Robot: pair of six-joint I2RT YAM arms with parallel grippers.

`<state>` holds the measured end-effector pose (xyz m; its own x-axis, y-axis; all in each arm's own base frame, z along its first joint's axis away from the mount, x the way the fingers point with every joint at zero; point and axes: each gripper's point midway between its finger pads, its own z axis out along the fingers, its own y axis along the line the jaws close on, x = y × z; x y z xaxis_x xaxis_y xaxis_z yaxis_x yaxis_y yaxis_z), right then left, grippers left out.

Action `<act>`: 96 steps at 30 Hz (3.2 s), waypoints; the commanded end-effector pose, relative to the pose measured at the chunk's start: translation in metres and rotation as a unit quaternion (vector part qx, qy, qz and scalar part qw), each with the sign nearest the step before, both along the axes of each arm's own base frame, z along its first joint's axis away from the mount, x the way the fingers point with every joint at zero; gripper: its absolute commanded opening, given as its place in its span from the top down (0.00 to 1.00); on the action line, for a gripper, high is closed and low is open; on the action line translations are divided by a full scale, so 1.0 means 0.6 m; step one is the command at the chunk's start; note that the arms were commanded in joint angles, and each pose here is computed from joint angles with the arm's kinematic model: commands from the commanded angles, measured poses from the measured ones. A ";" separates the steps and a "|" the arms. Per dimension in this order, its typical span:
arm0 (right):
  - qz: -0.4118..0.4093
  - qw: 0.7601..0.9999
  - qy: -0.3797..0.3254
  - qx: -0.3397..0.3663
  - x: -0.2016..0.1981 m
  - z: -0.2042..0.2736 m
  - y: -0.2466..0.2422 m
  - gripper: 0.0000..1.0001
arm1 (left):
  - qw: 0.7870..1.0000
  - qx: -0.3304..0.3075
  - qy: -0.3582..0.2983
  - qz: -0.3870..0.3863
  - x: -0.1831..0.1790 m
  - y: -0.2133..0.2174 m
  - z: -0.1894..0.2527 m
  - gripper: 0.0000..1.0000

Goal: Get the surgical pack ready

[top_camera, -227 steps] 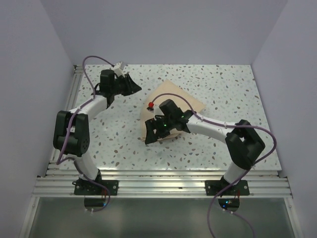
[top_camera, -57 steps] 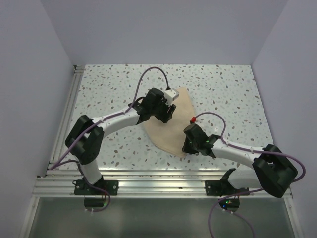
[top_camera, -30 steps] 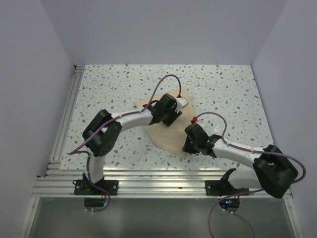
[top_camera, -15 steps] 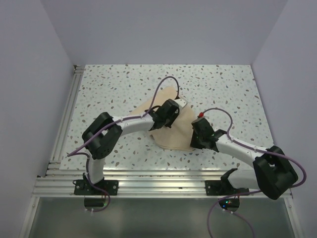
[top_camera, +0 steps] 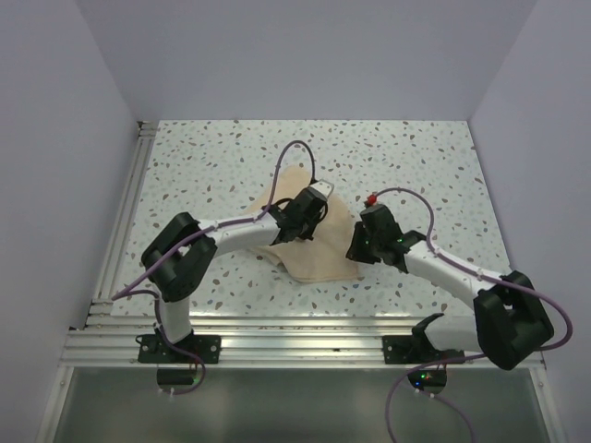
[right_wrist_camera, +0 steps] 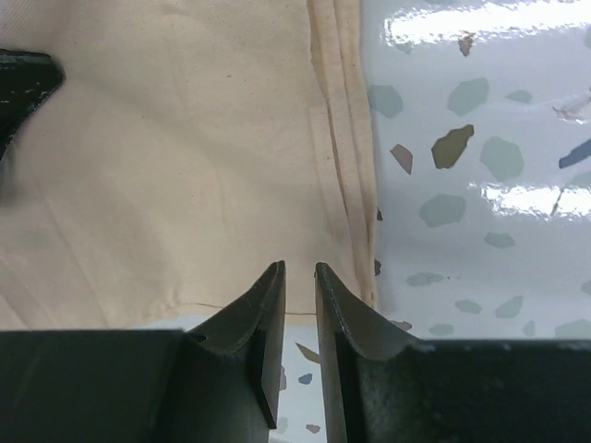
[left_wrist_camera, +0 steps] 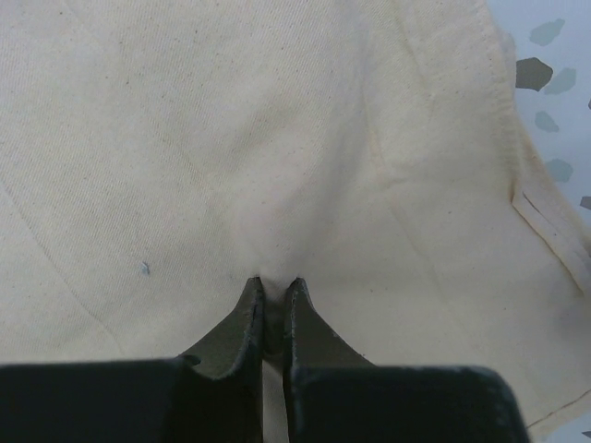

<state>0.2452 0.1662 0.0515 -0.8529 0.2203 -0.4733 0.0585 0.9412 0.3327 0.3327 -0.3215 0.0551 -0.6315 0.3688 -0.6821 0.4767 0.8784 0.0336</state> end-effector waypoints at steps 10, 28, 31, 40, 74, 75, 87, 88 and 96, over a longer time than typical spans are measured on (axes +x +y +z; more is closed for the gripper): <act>-0.032 0.999 0.001 -0.023 0.010 -0.005 -0.017 0.36 | 0.994 -0.035 -0.004 0.103 0.013 0.018 0.030 0.97; -0.065 0.997 0.046 -0.015 -0.020 -0.081 -0.019 0.57 | 0.994 -0.069 -0.002 0.084 0.012 -0.005 0.044 0.76; -0.070 0.997 0.037 -0.023 -0.023 -0.073 -0.028 0.68 | 0.994 -0.076 -0.009 0.080 0.014 -0.008 0.057 0.68; -0.078 0.992 0.030 -0.097 -0.031 -0.042 -0.080 1.00 | 0.995 -0.077 -0.031 0.060 0.013 -0.003 0.107 0.52; -0.098 0.983 0.068 -0.137 -0.003 -0.049 -0.167 1.00 | 0.999 0.013 0.025 -0.030 -0.018 -0.063 0.001 0.50; -0.100 0.983 0.070 -0.137 -0.002 -0.051 -0.169 1.00 | 0.999 0.024 0.021 -0.024 -0.016 -0.059 0.000 0.51; -0.104 0.985 0.071 -0.120 0.013 -0.052 -0.171 1.00 | 0.989 0.143 0.006 0.037 -0.029 -0.022 -0.062 0.58; -0.104 0.985 0.072 -0.119 0.013 -0.053 -0.172 1.00 | 0.989 0.145 0.006 0.036 -0.032 -0.023 -0.068 0.68; -0.104 0.986 0.072 -0.109 0.020 -0.055 -0.169 1.00 | 0.989 0.142 0.024 0.016 -0.038 -0.040 -0.075 1.00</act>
